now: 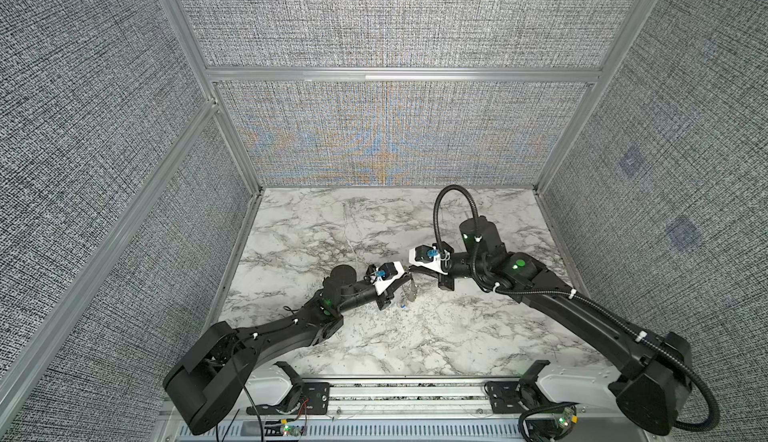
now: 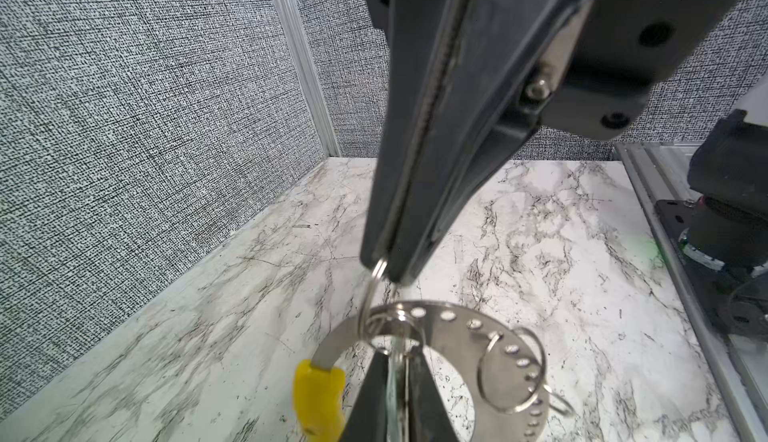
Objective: Remove the keys from the keyring
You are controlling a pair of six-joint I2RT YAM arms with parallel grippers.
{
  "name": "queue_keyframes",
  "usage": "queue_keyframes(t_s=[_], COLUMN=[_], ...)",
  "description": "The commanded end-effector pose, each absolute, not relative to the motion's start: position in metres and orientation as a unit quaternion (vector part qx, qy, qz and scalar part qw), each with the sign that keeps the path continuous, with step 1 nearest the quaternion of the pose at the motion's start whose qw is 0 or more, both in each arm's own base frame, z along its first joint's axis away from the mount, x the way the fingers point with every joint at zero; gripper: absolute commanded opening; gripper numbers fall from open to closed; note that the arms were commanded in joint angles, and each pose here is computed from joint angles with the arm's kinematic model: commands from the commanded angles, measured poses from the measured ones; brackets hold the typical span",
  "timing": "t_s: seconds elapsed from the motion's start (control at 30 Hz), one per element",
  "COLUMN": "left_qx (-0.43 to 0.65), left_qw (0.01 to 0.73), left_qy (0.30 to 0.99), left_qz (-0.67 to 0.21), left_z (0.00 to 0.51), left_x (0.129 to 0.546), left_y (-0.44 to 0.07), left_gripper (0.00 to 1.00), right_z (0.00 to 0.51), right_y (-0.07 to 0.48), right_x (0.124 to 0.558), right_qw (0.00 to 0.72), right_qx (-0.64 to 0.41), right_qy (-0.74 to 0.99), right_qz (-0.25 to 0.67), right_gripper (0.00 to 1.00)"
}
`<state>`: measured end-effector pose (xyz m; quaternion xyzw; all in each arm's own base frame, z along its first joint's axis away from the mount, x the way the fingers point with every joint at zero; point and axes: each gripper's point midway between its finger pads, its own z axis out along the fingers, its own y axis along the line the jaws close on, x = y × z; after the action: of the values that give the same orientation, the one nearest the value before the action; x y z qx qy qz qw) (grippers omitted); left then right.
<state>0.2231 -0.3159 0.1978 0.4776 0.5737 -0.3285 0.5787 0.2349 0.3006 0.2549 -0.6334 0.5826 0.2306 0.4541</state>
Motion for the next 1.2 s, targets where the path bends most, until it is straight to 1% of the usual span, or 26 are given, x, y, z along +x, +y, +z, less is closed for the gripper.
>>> queue_keyframes(t_s=[0.0,0.1,0.13,0.5,0.63,0.77,0.8,0.87,0.9,0.93,1.03,1.17], left_qx=[0.479,0.483,0.486,0.530,0.548,0.568,0.571,0.577,0.578,0.581,0.586,0.594], left_qw=[0.582,0.576,0.574,0.534,0.523,0.517,0.516,0.514,0.514,0.514,0.512,0.515], left_qy=[0.567,0.569,0.570,0.604,0.612,0.607,0.606,0.603,0.601,0.599,0.595,0.583], left_qz=[-0.333,-0.333,-0.332,-0.263,-0.227,-0.204,-0.201,-0.199,-0.199,-0.200,-0.200,-0.206], left_z=[0.202,0.202,0.202,0.190,0.191,0.199,0.202,0.209,0.212,0.215,0.221,0.232], left_x=[0.221,0.219,0.219,0.223,0.230,0.234,0.236,0.237,0.238,0.238,0.238,0.238], left_y=[-0.316,-0.316,-0.316,-0.305,-0.302,-0.303,-0.304,-0.306,-0.307,-0.308,-0.311,-0.316], left_gripper=[0.06,0.00,0.00,0.00,0.00,0.00,0.00,0.00,0.00,0.00,0.00,0.00], right_z=[0.260,0.259,0.259,0.246,0.241,0.238,0.238,0.236,0.239,0.228,0.223,0.223], right_y=[0.301,0.298,0.297,0.285,0.281,0.279,0.279,0.277,0.277,0.274,0.265,0.253], right_x=[0.236,0.238,0.239,0.236,0.236,0.235,0.234,0.232,0.233,0.229,0.230,0.237], right_qw=[0.465,0.465,0.465,0.454,0.451,0.454,0.456,0.459,0.464,0.456,0.464,0.492], right_qx=[-0.634,-0.633,-0.632,-0.628,-0.624,-0.617,-0.615,-0.612,-0.610,-0.608,-0.594,-0.562], right_qy=[0.574,0.579,0.580,0.595,0.601,0.604,0.605,0.604,0.603,0.611,0.619,0.629], right_qz=[0.228,0.222,0.222,0.215,0.213,0.218,0.219,0.221,0.221,0.223,0.219,0.217], right_gripper=[0.00,0.00,0.00,0.00,0.00,0.00,0.02,0.10,0.12,0.14,0.26,0.33])
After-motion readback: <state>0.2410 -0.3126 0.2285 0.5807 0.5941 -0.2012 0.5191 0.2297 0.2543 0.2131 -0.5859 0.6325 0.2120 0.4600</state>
